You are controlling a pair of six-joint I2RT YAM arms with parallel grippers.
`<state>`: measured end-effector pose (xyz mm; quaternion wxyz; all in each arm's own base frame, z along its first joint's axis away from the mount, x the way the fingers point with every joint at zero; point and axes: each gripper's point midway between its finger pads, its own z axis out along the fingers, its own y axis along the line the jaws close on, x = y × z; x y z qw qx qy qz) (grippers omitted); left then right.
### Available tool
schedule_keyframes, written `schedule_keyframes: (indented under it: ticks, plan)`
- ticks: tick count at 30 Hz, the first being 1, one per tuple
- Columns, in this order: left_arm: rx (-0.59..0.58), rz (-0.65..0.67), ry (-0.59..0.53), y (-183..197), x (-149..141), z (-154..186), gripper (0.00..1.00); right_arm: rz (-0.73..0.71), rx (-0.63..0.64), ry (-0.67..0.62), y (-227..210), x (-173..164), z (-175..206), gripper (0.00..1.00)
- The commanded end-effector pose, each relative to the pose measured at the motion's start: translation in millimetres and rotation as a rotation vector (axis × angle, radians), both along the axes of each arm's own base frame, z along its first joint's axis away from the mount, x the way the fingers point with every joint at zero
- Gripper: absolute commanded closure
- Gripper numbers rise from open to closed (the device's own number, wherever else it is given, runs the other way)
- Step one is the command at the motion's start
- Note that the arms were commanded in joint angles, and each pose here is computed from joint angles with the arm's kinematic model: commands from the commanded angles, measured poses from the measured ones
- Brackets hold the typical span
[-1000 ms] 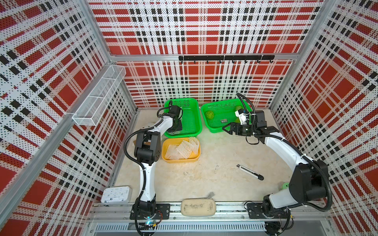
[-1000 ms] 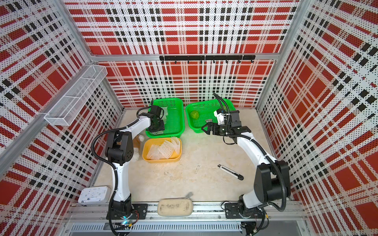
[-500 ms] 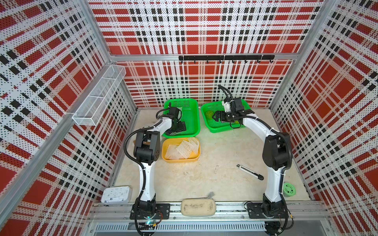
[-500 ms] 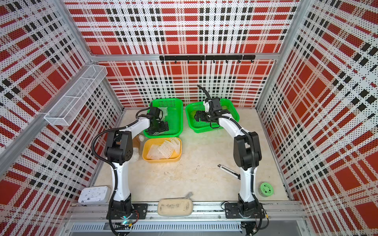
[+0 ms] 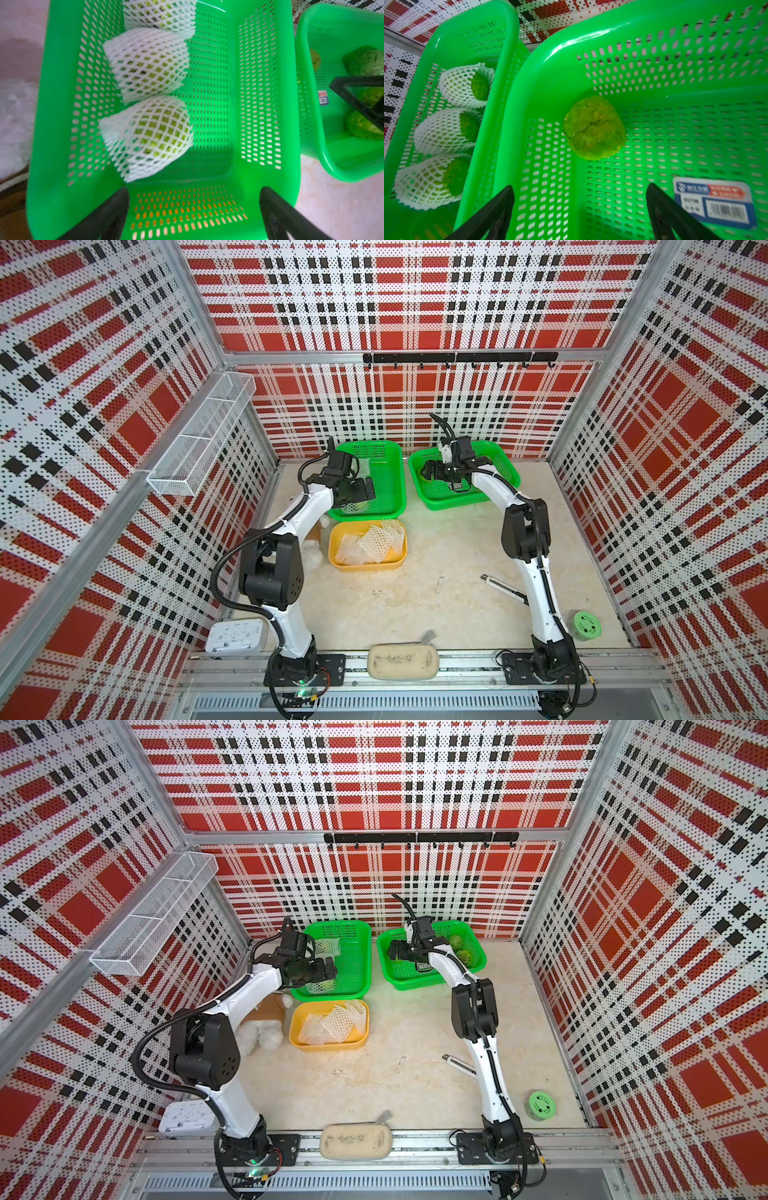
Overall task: Sleeve custard apples in foam nets
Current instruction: Pick up the custard apple from the basket.
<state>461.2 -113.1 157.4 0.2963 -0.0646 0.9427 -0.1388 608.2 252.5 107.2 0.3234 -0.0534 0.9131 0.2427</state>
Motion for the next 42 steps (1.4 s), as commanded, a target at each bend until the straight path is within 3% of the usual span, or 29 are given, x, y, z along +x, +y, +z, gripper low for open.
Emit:
schedule_keyframes:
  ticks: [1, 14, 20, 22, 26, 29, 34, 42]
  plan:
    - [-0.017, -0.035, -0.012, -5, -21, 10, 0.01, -0.028, 0.033, -0.036, 8, 17, 2, 0.00]
    - [0.058, -0.247, -0.067, -65, -122, 12, 0.00, -0.076, 0.110, -0.101, 19, 53, -25, 0.02]
    - [0.094, -0.316, -0.043, -86, -134, -7, 0.01, -0.058, 0.102, -0.136, 18, 52, -6, 0.29]
    - [0.119, -0.357, -0.060, -94, -132, -5, 0.06, -0.044, 0.087, -0.169, 15, 48, 9, 0.34]
    - [0.238, -0.527, -0.191, -126, -132, 9, 0.13, -0.008, 0.070, -0.228, 9, 32, 42, 0.42]
    - [0.253, -0.644, -0.228, -146, -131, 11, 0.14, 0.016, 0.070, -0.252, 2, 15, 62, 0.46]
    - [0.288, -0.702, -0.178, -158, -120, -1, 0.31, 0.063, 0.053, -0.256, -9, -23, 85, 0.50]
    - [0.354, -0.721, -0.093, -165, -105, -24, 0.47, 0.064, -0.003, -0.237, -40, -106, 101, 0.51]
